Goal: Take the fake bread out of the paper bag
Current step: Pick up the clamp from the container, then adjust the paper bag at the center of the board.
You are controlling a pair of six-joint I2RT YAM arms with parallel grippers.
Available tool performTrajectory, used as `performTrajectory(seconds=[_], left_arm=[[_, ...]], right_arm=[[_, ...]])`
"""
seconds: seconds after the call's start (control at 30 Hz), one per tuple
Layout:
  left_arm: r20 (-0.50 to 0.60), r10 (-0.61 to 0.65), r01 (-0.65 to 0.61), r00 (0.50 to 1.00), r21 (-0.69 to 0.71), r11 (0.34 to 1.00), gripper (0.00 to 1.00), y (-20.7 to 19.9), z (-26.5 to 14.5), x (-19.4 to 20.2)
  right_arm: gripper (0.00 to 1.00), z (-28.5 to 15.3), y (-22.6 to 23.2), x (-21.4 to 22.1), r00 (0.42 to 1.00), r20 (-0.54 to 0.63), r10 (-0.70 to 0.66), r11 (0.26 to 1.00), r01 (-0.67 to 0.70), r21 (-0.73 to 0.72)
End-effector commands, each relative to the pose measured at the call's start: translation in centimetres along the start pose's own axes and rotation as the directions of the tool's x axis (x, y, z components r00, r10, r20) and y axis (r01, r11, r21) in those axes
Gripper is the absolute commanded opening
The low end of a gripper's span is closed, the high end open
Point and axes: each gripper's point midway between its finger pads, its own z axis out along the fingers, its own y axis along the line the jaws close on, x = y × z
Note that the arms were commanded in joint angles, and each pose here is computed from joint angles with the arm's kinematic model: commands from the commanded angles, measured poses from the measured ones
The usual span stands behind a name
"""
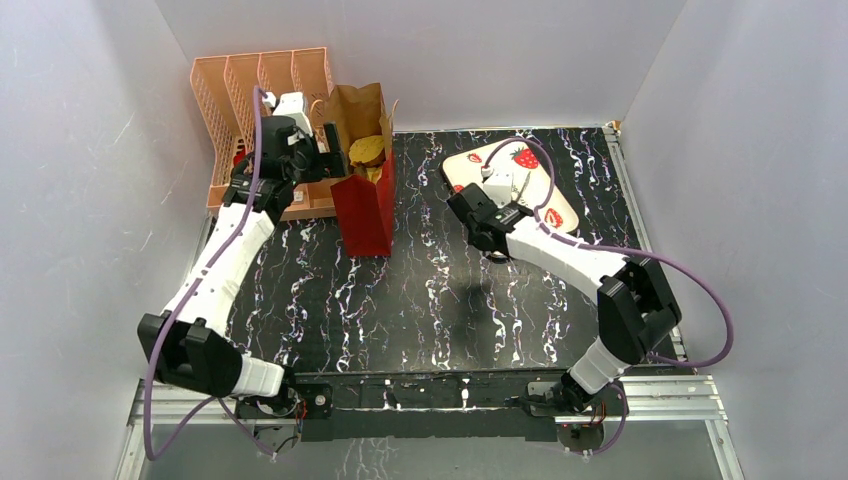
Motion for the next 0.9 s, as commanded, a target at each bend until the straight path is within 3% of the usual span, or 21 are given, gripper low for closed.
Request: performTrajectory(seconds=[0.0,0.33,0.87], left_arm=[[0.046,0.048,-0.046,0.998,-0.051,0.998,0.98,0.5,0.7,-2.2],[0.006,0.12,-0.119,0.993,-0.107,0.987,0.98,1.1,3.5,-2.5],[-0.003,0.086,-0.086,0.996,-0.125,0.988,0.95,1.2,6.8,-1.7]], right_arm=[[0.28,-1.6,-0.2,-1.9,0.997,0.079,0.011,0.999,-0.007,-0.048],[0.28,-2.2,0.0,-1.8,0.997,0.075,-0.01,0.996,0.017,-0.091],[0.27,-3.3,-0.1,-1.1,0.997,0.072,-0.039,0.987,0.05,-0.15]])
